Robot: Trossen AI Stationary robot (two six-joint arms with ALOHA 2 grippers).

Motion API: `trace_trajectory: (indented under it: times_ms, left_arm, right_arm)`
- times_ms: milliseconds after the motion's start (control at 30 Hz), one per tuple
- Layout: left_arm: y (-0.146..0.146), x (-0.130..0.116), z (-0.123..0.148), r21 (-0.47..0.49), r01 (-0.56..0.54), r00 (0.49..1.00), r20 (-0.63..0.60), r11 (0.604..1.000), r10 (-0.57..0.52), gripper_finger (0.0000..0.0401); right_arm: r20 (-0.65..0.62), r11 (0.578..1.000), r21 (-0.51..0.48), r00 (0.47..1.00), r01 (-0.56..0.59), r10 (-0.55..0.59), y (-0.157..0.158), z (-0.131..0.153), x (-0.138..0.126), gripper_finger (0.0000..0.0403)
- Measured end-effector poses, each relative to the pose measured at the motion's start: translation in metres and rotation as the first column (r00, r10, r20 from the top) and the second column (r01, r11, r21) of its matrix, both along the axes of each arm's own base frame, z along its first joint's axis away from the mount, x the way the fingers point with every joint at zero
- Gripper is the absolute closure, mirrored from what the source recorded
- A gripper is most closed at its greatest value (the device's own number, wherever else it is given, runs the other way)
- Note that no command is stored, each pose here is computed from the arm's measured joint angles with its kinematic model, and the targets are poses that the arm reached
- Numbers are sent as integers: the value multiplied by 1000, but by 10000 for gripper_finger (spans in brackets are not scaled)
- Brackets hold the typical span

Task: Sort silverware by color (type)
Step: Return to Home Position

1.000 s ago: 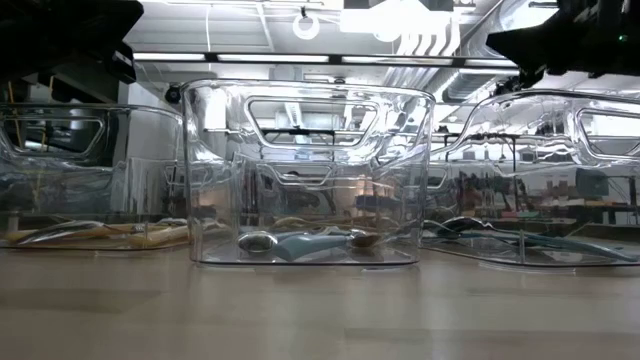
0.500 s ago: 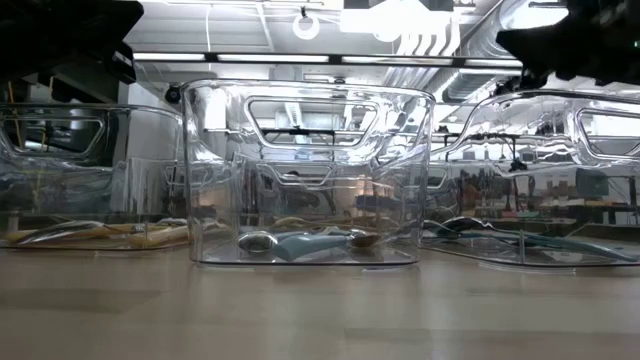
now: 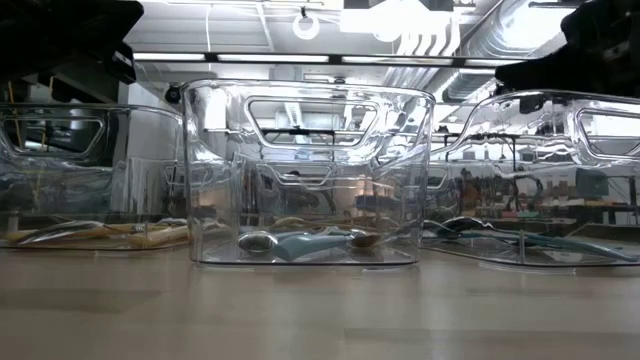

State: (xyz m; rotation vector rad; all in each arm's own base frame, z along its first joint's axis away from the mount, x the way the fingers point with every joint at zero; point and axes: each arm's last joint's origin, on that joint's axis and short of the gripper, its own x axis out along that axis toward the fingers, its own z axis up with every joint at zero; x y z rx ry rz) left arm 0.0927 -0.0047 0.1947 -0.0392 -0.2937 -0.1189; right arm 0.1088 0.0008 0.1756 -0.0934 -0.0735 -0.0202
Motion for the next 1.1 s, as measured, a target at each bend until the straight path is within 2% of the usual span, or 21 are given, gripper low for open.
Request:
trace_trajectory:
  times_ms: [200,467,633,767,967,1100]
  left_arm:
    - [0,0,0,0,0,1000,0,1000,0,400]
    - [0,0,0,0,0,1000,0,1000,0,400]
    - [0,0,0,0,0,1000,0,1000,0,400]
    - [0,0,0,0,0,1000,0,1000,0,400]
    - [0,0,0,0,0,1000,0,1000,0,400]
    - [0,0,0,0,0,1000,0,1000,0,400]
  right_arm:
    - [-78,1000,-30,997,-3,1,0,-7,0,403]
    - [-165,1000,-9,986,12,-13,-2,-16,0,403]
    - [-229,993,73,971,93,-74,-4,-22,-1,403]
    - [-241,990,103,968,99,-72,-4,-24,0,403]
    - [-245,997,-8,966,81,-80,-4,-24,0,403]
    - [-245,997,2,966,82,-79,-4,-24,0,403]
